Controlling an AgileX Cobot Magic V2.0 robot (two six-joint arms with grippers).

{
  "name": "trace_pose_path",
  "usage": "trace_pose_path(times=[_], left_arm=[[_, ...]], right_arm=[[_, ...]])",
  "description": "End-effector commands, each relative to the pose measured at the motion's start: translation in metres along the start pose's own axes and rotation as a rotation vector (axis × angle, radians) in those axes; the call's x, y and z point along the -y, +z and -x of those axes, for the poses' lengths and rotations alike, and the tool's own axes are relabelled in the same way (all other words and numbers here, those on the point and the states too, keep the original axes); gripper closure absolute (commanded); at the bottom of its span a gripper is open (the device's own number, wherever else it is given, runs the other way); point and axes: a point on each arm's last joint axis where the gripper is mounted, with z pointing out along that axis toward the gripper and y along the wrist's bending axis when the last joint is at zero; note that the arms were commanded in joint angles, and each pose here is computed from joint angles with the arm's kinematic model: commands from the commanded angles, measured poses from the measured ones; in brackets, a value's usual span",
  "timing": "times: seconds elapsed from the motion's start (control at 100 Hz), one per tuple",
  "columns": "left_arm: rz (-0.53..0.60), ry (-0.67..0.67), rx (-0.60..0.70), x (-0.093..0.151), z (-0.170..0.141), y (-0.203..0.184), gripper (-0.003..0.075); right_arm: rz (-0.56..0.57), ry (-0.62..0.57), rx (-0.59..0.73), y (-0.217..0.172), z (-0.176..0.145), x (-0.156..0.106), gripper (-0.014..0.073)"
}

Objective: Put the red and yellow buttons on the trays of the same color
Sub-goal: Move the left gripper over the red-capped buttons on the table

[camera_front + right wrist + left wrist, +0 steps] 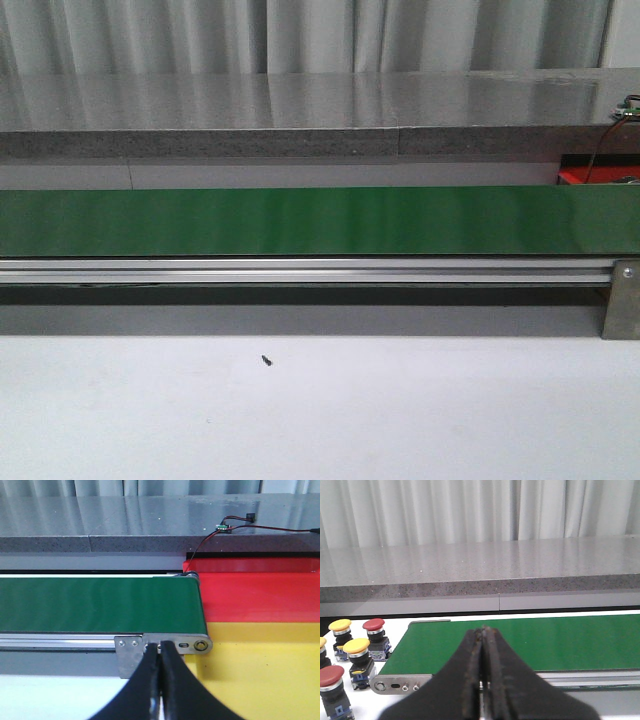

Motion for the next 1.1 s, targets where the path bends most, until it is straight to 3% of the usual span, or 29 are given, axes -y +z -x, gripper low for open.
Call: trace_pose_path(times=[0.0, 0.21, 0.43, 0.84, 1.09], left_arm=[[-0.006, -0.02, 0.075, 0.0, -0.005, -0.002, 0.074], [-0.006, -0.02, 0.086, 0.0, -0.001, -0.002, 0.074], [-0.009, -0.023, 0.093, 0.0, 0.03, -0.005, 0.074], [-0.047, -0.071, -0.336, 0.005, 0.115, 0.015, 0.074], [-0.102, -0.166, -0.566, 0.013, 0.128, 0.046, 0.074]], right_arm=[[0.01, -0.016, 0.117, -0.003, 0.014, -0.001, 0.0665], [0.01, -0.016, 0.117, -0.003, 0.014, -0.001, 0.0665], [0.01, -0.016, 0.117, -0.003, 0.014, -0.001, 0.0665], [0.01, -0.016, 0.117, -0.003, 0.014, -0.001, 0.0665], [0.01, -0.016, 0.117, -0.003, 0.014, -0.001, 0.0665]])
